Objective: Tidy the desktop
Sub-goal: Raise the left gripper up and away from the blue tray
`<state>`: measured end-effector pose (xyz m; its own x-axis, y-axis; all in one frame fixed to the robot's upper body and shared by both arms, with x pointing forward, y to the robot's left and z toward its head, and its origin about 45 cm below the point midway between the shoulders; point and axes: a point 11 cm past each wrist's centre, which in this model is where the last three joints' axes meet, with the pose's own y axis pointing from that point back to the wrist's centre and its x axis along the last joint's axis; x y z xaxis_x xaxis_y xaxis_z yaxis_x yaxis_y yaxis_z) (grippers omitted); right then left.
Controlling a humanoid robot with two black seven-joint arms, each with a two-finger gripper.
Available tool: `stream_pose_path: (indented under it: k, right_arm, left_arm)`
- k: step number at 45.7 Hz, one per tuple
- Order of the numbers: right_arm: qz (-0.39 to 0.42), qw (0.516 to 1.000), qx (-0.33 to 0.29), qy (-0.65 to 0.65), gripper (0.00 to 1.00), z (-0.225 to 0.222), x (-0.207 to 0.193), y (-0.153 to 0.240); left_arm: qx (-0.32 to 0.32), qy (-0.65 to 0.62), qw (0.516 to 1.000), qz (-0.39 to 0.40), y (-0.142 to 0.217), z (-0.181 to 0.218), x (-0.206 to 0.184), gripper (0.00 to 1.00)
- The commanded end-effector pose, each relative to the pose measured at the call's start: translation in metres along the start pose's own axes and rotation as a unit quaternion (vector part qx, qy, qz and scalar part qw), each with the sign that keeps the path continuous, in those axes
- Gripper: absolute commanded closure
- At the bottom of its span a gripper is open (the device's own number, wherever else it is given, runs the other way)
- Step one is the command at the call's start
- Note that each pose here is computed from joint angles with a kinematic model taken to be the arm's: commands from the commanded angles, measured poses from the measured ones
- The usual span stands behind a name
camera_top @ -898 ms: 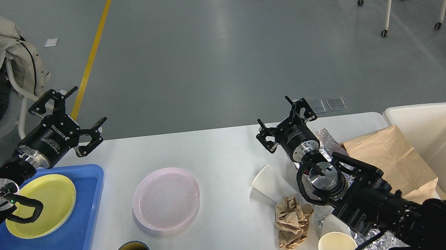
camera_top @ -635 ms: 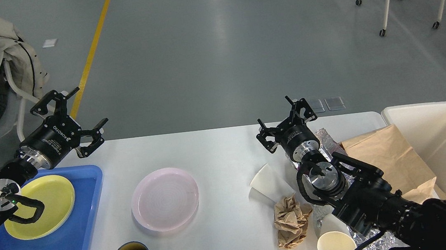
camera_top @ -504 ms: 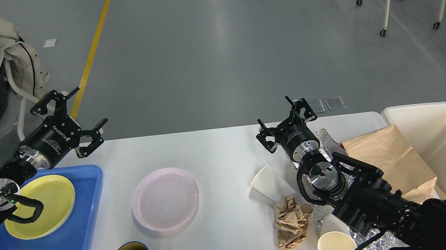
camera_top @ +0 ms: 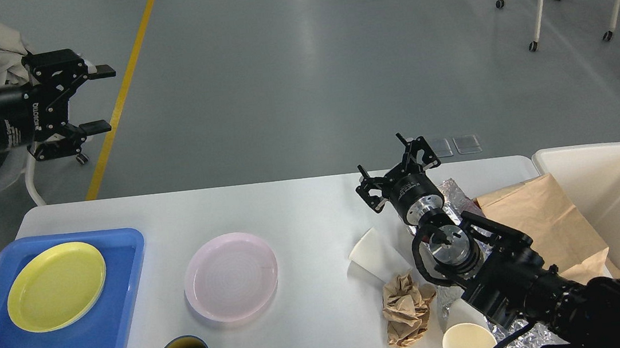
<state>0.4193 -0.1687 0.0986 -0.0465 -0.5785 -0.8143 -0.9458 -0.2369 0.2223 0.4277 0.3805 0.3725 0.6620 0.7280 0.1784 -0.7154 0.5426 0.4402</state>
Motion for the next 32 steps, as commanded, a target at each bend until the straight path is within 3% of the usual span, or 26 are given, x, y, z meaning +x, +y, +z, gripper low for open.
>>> stream_pose_path:
  k: [1,8,15,25,32]
  right_arm:
    - [0.0,1.0,0.0,0.0,0.0,0.0,0.0,0.0]
    - [0.0,1.0,0.0,0.0,0.0,0.0,0.0,0.0]
    - [0.0,1.0,0.0,0.0,0.0,0.0,0.0,0.0]
    - [0.001,1.0,0.0,0.0,0.0,0.0,0.001,0.0]
    - [0.0,1.0,0.0,0.0,0.0,0.0,0.0,0.0]
  left_arm:
    - [0.035,-0.101,0.994,-0.032,0.023,0.06,-0.002,0.02]
    - [0.077,-0.17,0.978,-0.089,0.031,0.098,-0.036,0.02]
    - [0.118,-0.232,0.948,-0.182,0.043,0.109,-0.102,0.02]
    - [0.152,-0.29,0.918,-0.224,0.032,0.098,-0.15,0.02]
    - [0.177,-0.314,0.904,-0.23,0.02,0.085,-0.157,0.02]
